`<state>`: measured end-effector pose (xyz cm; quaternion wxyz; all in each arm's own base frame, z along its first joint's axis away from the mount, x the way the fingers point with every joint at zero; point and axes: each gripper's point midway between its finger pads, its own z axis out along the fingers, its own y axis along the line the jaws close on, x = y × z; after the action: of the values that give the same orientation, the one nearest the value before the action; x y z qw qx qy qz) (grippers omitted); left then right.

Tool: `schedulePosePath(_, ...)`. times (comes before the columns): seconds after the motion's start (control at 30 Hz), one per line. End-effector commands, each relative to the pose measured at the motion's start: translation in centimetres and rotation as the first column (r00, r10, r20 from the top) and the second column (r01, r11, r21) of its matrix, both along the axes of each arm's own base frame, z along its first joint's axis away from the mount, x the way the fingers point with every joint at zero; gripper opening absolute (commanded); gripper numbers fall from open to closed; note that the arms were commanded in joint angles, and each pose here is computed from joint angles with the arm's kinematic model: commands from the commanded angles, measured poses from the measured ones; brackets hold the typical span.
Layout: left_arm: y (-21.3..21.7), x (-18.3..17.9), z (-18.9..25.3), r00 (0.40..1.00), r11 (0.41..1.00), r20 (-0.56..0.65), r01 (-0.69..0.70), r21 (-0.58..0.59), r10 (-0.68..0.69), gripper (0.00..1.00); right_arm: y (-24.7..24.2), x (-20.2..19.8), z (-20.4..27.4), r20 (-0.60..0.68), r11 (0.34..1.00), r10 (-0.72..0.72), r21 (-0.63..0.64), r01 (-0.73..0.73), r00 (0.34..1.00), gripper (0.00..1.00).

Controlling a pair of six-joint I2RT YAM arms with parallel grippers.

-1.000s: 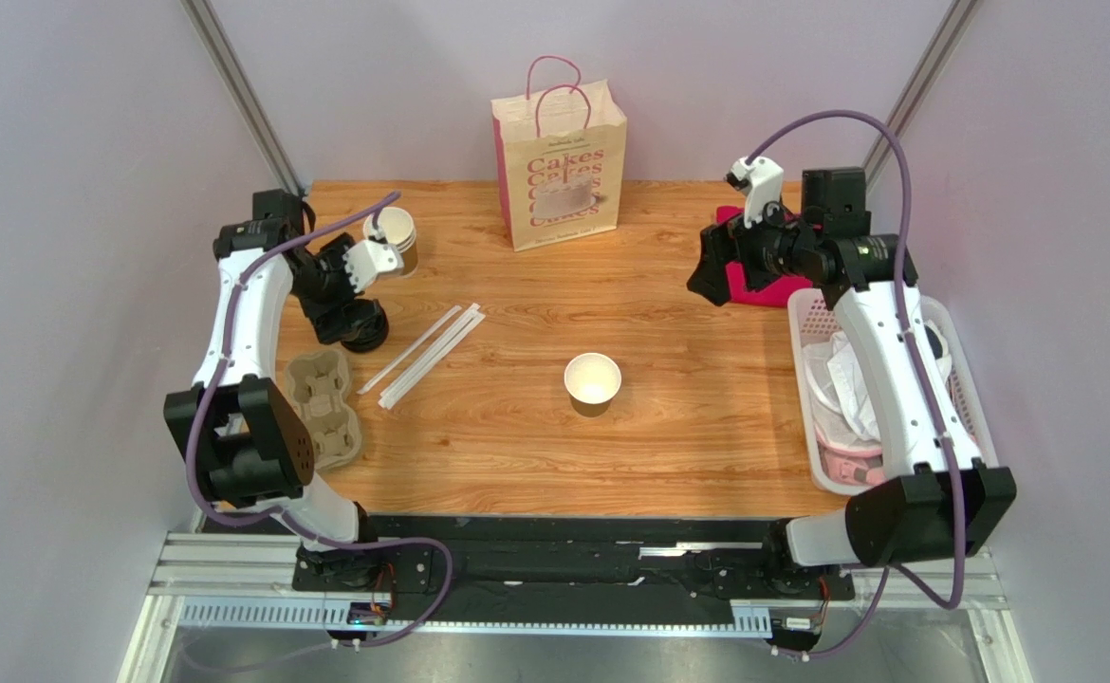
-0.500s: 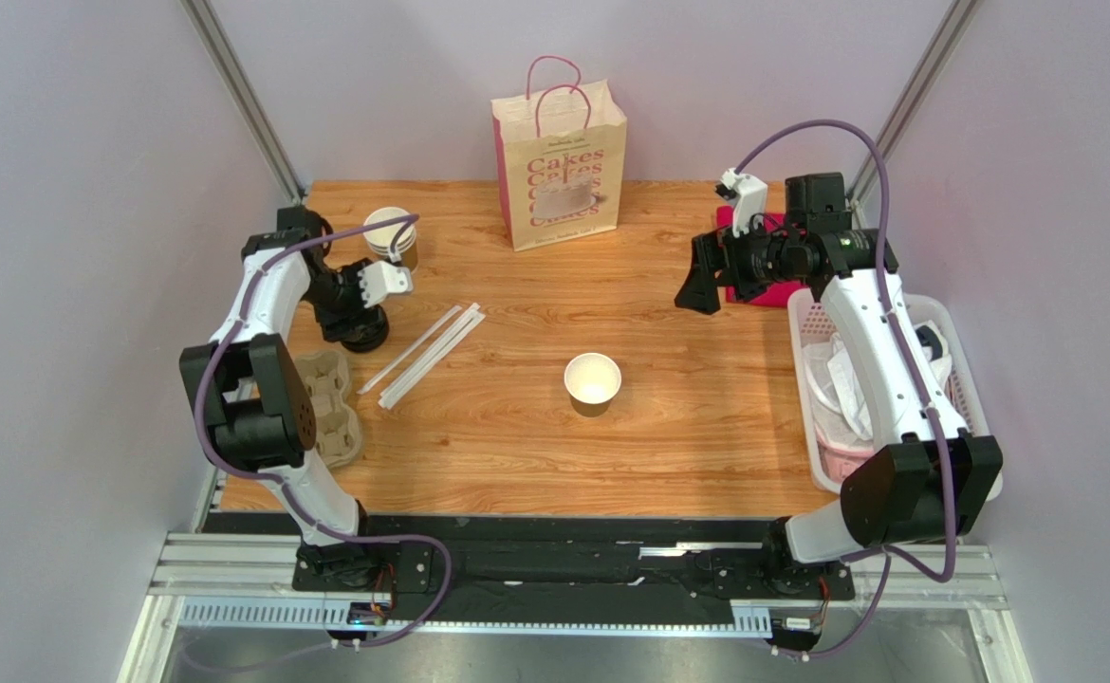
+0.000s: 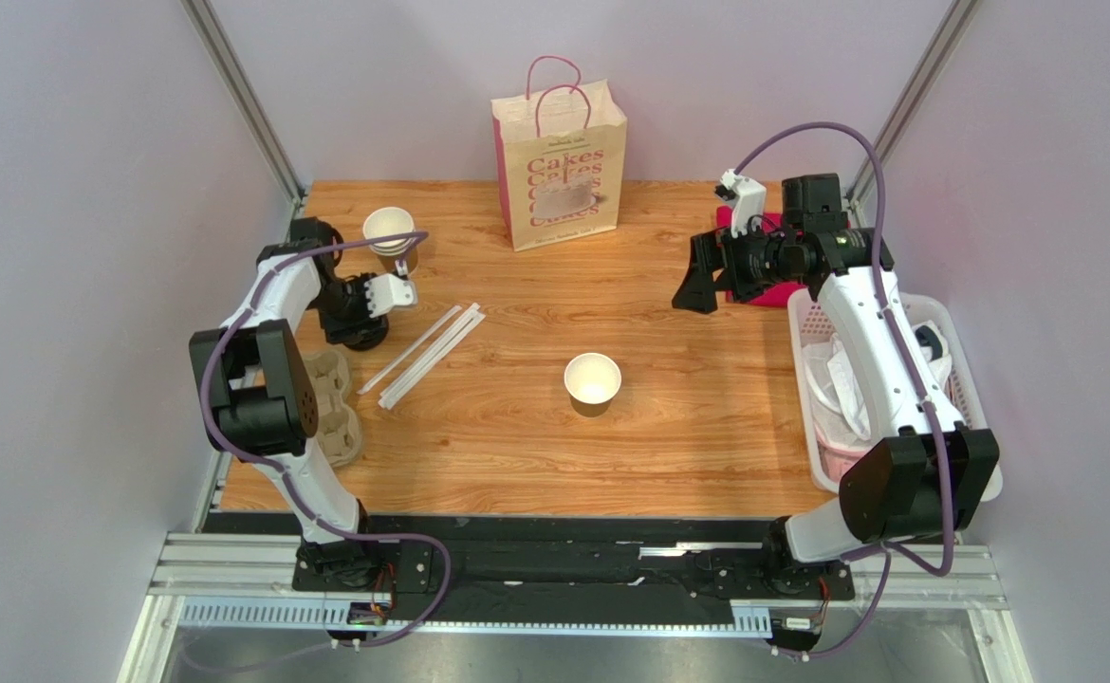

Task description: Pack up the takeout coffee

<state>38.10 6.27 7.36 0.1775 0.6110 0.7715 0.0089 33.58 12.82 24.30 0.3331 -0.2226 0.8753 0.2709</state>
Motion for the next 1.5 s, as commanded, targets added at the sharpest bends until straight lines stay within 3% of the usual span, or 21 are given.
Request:
schedulePosePath(0.0,-0.8,0.7,-0.2,0.998,0.998,0.024,0.061,0.004,-0.061,0.52,0.5,0.5,1.1,0.02,1.0,0.011,0.017,-0.011,1.0,1.0)
schedulePosePath(0.13,-1.0,0.7,-0.5,0.997,0.998,0.018,0.069,0.004,-0.069,0.45,0.4,0.6,1.3,0.022,1.0,0.011,0.012,-0.011,1.0,1.0)
schedulePosePath(0.33,-0.9,-0.3,-0.9,0.995,0.995,-0.012,0.1,0.024,-0.1,0.24,0.6,0.5,1.4,0.018,1.0,0.008,0.03,-0.008,1.0,1.0)
schedulePosePath(0.5,-1.1,-0.3,0.1,0.994,0.994,-0.005,0.11,0.017,-0.11,0.0,0.6,0.9,2.0,0.033,1.0,0.005,0.026,-0.006,0.999,1.0)
schedulePosePath(0.97,-2.5,-0.7,7.2,0.994,0.995,0.07,0.087,-0.046,-0.084,0.0,1.2,1.1,3.0,0.04,0.998,0.021,0.058,-0.024,0.999,1.0)
schedulePosePath(1.13,-9.5,-3.6,14.0,0.989,0.941,0.099,0.134,-0.311,-0.109,0.0,1.6,0.4,4.3,0.081,0.994,0.06,0.084,-0.067,0.995,1.0)
schedulePosePath(1.2,-13.9,-7.0,17.2,0.982,0.893,0.083,0.19,-0.408,-0.171,0.0,1.4,-0.5,4.6,0.116,0.992,0.106,0.054,-0.113,0.988,1.0)
schedulePosePath(1.3,-19.6,-12.3,20.7,0.955,0.808,0.066,0.282,-0.518,-0.29,0.0,0.4,-2.0,6.9,0.322,0.974,0.227,-0.09,-0.209,0.919,1.0)
schedulePosePath(1.37,-22.1,-15.3,22.7,0.946,0.75,0.049,0.284,-0.597,-0.32,0.0,0.4,-3.2,9.8,0.509,0.955,0.297,-0.168,-0.245,0.808,1.0)
schedulePosePath(1.43,-24.6,-17.8,24.0,0.924,0.692,0.04,0.312,-0.651,-0.38,0.0,1.3,-4.8,11.6,0.613,0.937,0.347,-0.184,-0.298,0.71,1.0)
schedulePosePath(1.47,-25.6,-19.0,25.0,0.916,0.645,0.05,0.318,-0.694,-0.398,0.0,1.6,-6.2,13.1,0.696,0.925,0.374,-0.229,-0.304,0.613,1.0)
